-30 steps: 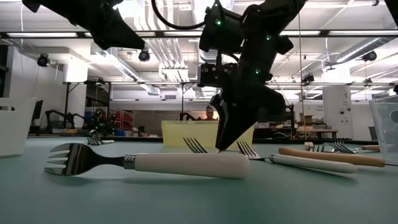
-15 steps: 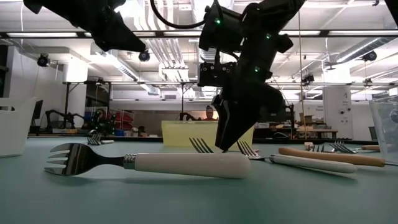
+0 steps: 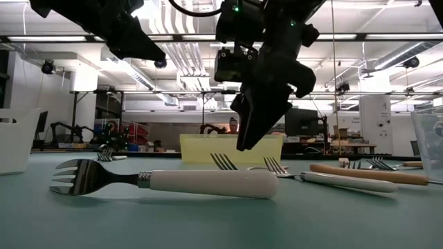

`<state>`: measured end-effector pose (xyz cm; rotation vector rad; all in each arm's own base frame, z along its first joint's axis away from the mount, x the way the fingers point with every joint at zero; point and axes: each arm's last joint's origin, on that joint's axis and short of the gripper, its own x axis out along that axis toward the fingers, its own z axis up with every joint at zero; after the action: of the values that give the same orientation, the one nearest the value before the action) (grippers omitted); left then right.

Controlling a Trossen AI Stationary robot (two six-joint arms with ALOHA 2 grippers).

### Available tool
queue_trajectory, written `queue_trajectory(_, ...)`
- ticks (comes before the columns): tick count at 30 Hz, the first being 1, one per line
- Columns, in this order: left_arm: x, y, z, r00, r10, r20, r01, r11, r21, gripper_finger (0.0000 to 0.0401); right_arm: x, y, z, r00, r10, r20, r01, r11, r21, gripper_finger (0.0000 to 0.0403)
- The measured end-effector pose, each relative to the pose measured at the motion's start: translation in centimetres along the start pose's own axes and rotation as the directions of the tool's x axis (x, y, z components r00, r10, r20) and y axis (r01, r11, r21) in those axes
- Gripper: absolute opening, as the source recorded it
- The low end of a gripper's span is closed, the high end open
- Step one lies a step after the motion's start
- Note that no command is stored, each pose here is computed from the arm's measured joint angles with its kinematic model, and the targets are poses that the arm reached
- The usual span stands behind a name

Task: Sort silverware by color (type)
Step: Put the orange fork into the transparent bin

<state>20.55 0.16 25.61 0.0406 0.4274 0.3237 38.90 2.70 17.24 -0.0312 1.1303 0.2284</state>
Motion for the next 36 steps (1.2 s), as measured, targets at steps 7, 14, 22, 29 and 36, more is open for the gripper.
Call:
queue_trajectory(7, 0.0, 0.0, 0.0, 1.000, 0.000, -0.002, 0.000, 1.000, 0.001, 0.0075, 0.9, 0.2, -0.4, 1.000, 0.006, -0.029, -0.006, 1.000, -0.002, 0.0157)
queue_trajectory(14, 0.0, 0.0, 0.0, 1.000, 0.000, -0.002, 0.000, 1.000, 0.001, 0.0075, 2.6, 0.0, -0.9, 0.997, 0.025, -0.076, -0.025, 1.000, -0.006, 0.0155)
queue_trajectory(22, 0.0, 0.0, 0.0, 1.000, 0.000, -0.003, 0.000, 1.000, 0.007, 0.0075, 3.2, -0.2, -0.8, 0.996, 0.020, -0.093, -0.021, 1.000, -0.015, 0.0145)
queue_trajectory(29, 0.0, 0.0, 0.0, 1.000, 0.000, -0.002, 0.000, 1.000, 0.016, 0.0075, 3.2, -0.6, -0.6, 0.994, -0.071, -0.087, 0.066, 0.996, -0.056, 0.0103)
queue_trajectory(36, 0.0, 0.0, 0.0, 1.000, 0.000, -0.002, 0.000, 1.000, 0.016, 0.0075, 3.2, -1.1, -0.5, 0.987, -0.136, -0.082, 0.131, 0.990, -0.054, 0.0054)
